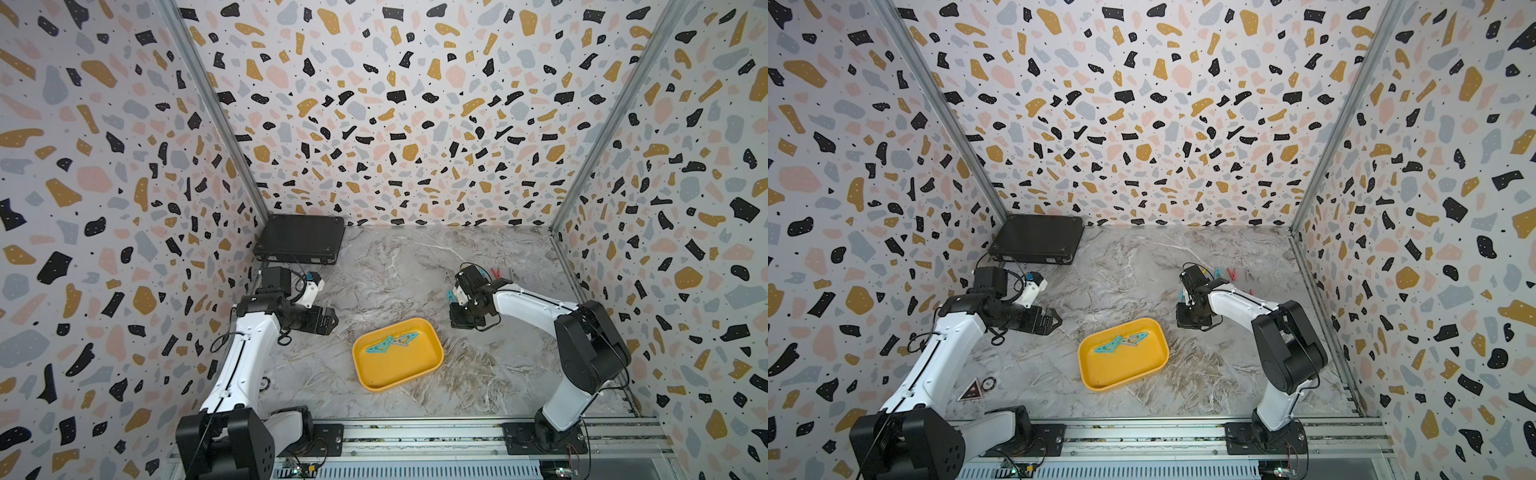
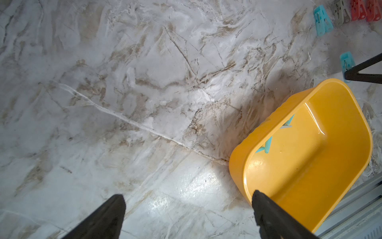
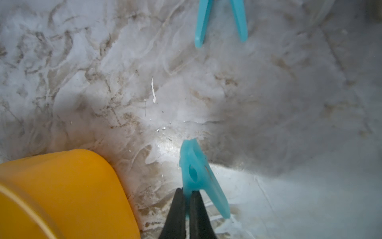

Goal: Take the clothespins out of the storage box
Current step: Place the clothespin at the center of the board.

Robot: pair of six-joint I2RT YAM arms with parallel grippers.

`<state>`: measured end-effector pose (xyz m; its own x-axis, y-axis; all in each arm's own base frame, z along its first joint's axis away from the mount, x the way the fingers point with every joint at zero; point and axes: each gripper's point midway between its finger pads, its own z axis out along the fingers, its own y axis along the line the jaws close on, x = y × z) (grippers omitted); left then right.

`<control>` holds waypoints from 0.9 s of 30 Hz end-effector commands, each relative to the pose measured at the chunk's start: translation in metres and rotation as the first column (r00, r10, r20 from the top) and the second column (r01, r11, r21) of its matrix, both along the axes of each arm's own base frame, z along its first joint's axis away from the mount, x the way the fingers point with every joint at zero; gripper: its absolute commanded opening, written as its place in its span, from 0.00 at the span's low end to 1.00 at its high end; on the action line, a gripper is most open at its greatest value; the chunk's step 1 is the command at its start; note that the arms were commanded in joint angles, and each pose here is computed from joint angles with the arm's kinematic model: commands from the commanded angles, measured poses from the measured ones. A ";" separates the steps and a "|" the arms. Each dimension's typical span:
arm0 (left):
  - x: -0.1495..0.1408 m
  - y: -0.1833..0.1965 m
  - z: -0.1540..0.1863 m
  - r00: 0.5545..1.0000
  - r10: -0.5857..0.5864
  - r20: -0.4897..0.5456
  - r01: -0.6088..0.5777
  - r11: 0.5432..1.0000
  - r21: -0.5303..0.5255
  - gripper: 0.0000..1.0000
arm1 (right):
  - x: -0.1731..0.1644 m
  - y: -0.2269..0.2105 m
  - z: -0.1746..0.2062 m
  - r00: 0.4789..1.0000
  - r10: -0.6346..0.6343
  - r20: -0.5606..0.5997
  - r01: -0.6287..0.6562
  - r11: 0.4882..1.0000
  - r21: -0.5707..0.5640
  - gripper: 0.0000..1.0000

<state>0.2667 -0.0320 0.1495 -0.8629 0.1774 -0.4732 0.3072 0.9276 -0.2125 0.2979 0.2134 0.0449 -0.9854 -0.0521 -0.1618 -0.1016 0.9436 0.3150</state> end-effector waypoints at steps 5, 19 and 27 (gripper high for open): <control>-0.001 -0.002 -0.001 1.000 -0.019 0.010 0.020 1.000 -0.013 1.00 | 0.008 -0.001 -0.010 0.998 -0.057 0.002 0.057 0.998 -0.014 0.00; -0.001 -0.002 -0.001 1.000 -0.019 0.013 0.019 1.000 -0.008 1.00 | 0.010 -0.003 -0.023 0.993 -0.116 -0.011 0.116 0.992 -0.041 0.09; -0.001 -0.002 -0.002 1.000 -0.019 0.010 0.019 1.000 -0.008 1.00 | 0.007 0.005 -0.009 0.995 -0.098 0.010 0.098 0.995 -0.028 0.19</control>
